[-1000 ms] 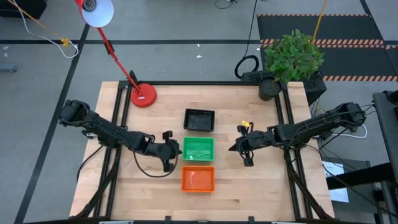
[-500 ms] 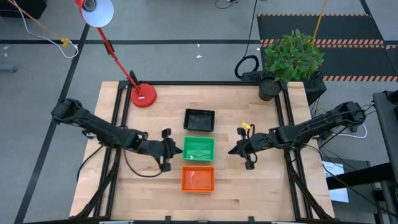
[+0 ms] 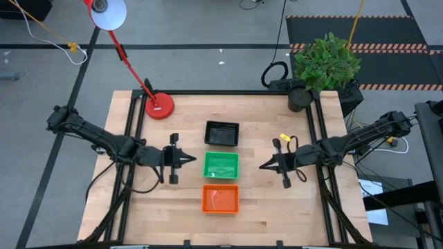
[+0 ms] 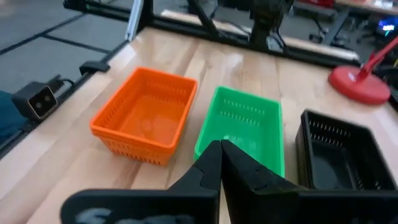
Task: Stack baskets by color
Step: Return to Home Position
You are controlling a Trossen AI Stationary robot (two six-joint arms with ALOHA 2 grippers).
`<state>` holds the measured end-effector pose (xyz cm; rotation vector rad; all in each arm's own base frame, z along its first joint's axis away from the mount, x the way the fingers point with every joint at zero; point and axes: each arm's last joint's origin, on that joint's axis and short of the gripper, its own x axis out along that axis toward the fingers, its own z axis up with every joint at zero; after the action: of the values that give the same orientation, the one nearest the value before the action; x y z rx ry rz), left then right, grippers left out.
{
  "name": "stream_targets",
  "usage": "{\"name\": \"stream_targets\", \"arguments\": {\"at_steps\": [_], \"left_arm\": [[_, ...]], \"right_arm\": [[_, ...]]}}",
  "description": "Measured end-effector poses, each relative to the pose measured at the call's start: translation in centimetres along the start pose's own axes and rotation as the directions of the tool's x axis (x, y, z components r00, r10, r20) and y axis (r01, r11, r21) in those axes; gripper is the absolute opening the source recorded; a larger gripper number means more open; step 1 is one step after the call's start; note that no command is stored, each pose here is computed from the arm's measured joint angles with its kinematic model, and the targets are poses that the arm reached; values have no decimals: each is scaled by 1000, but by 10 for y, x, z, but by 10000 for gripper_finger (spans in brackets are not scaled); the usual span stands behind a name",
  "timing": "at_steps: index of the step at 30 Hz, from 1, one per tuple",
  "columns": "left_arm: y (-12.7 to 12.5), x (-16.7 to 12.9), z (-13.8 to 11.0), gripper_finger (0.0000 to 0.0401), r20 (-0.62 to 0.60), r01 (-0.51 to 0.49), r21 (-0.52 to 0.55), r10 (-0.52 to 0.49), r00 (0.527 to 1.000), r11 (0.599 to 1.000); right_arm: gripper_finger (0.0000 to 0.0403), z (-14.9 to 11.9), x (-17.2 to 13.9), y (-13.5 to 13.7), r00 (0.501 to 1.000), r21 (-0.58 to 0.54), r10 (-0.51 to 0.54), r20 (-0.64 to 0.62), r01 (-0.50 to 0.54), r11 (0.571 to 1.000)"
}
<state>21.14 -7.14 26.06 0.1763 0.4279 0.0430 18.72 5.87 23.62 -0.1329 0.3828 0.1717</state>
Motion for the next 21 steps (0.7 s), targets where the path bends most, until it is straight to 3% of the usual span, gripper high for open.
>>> {"name": "stream_targets", "arguments": {"at_steps": [4, 8, 21], "left_arm": [[2, -2, -20, 8, -5, -40, -5, 40, 999, 999], [6, -4, -39, 3, 70, -42, -26, 44, 997, 999], [19, -27, -90, 4, 245, -2, -69, 19, 969, 998]], "right_arm": [[0, 2, -2, 0, 1000, -10, 2, 20, -1, 1000], [0, -3, -1, 0, 999, -25, 5, 38, -4, 1000], [0, -72, -4, -4, 983, -60, -42, 181, 53, 997]]}}
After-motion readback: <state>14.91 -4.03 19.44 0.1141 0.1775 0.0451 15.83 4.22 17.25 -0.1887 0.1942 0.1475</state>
